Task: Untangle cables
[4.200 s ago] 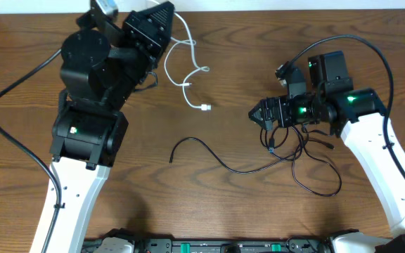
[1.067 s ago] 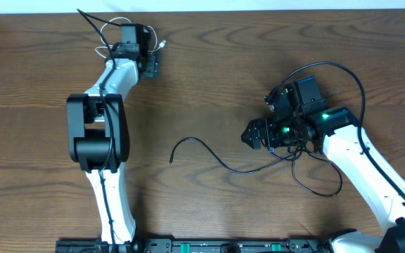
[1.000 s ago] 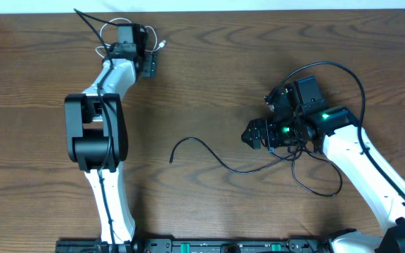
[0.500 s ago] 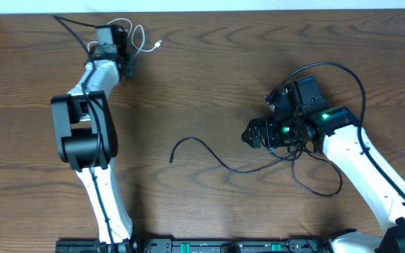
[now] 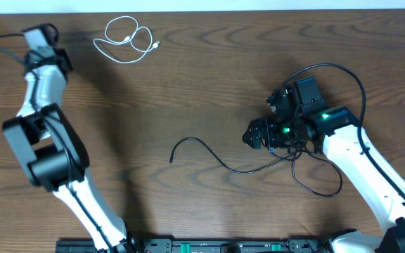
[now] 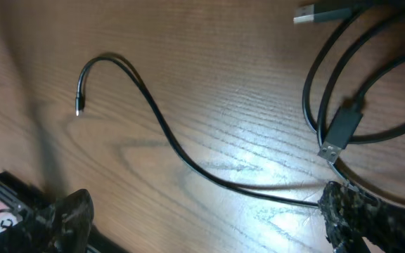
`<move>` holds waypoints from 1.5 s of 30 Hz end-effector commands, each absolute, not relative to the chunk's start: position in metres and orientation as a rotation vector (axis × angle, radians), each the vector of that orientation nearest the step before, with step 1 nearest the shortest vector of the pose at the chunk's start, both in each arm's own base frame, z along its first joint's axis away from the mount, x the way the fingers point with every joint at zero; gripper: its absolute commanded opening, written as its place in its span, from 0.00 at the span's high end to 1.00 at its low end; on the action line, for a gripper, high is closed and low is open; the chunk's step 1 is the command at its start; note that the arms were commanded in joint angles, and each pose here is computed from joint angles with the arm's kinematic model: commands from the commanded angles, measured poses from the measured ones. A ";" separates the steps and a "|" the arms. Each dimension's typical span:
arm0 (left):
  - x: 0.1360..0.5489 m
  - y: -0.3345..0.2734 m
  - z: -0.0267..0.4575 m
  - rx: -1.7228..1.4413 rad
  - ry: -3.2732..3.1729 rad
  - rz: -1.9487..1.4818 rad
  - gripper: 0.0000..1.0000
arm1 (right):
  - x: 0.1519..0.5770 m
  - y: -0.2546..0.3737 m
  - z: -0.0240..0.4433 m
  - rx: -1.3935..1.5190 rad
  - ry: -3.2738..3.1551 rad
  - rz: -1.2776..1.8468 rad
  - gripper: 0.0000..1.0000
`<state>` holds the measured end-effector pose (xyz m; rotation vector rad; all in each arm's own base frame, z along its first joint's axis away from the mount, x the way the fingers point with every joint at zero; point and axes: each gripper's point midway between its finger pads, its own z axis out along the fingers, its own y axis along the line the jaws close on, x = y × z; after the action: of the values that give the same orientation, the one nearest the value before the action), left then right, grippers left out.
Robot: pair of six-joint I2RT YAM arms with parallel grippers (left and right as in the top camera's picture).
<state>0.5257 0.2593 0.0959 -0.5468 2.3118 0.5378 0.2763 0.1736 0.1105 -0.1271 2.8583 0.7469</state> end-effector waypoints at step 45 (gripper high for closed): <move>0.598 0.056 -0.039 -0.052 2.450 0.199 0.61 | 0.264 0.168 0.105 -0.107 2.917 0.705 0.01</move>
<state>0.6155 0.0223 0.0072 0.0032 2.3506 0.0815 0.2684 0.1683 0.1062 -0.1116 2.9030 0.7159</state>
